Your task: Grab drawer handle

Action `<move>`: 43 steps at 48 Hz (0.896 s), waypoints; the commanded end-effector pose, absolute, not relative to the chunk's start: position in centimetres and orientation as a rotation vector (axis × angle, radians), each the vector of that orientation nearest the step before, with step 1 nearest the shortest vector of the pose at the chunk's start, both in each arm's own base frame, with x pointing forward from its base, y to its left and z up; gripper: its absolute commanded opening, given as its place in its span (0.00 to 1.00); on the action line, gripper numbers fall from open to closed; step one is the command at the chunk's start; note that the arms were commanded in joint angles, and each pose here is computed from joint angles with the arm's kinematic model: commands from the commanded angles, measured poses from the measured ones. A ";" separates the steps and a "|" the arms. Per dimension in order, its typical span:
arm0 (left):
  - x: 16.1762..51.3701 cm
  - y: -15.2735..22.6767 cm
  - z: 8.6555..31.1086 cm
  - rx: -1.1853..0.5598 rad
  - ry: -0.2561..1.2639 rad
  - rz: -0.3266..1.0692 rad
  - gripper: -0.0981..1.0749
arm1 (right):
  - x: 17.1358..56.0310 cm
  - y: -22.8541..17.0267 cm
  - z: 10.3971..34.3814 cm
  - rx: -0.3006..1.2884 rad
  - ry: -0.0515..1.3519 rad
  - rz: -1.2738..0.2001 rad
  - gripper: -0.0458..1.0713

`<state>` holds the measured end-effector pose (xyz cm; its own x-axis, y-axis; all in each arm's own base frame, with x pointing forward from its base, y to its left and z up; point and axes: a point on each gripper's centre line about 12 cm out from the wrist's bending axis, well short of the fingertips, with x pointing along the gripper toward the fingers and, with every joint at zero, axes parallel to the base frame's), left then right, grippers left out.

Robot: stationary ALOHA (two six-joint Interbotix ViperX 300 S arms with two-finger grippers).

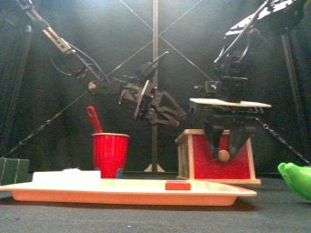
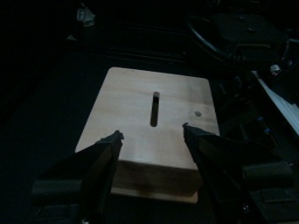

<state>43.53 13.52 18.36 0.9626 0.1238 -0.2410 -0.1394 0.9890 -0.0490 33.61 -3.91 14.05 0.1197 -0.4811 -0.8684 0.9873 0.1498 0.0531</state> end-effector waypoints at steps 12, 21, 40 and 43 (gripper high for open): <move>44.0 13.8 19.8 -0.057 0.197 0.135 0.87 | 33.8 -4.2 14.9 0.796 0.805 -1.247 0.54; 44.0 13.8 19.8 -0.057 0.197 0.135 0.87 | 33.9 -4.2 14.8 0.792 0.805 -1.238 0.53; 44.1 13.9 19.9 -0.055 0.192 0.136 0.87 | 33.9 -4.1 14.8 0.793 0.805 -1.226 0.53; 44.1 13.9 19.9 -0.056 0.194 0.135 0.87 | 34.0 -4.1 14.8 0.793 0.804 -1.224 0.53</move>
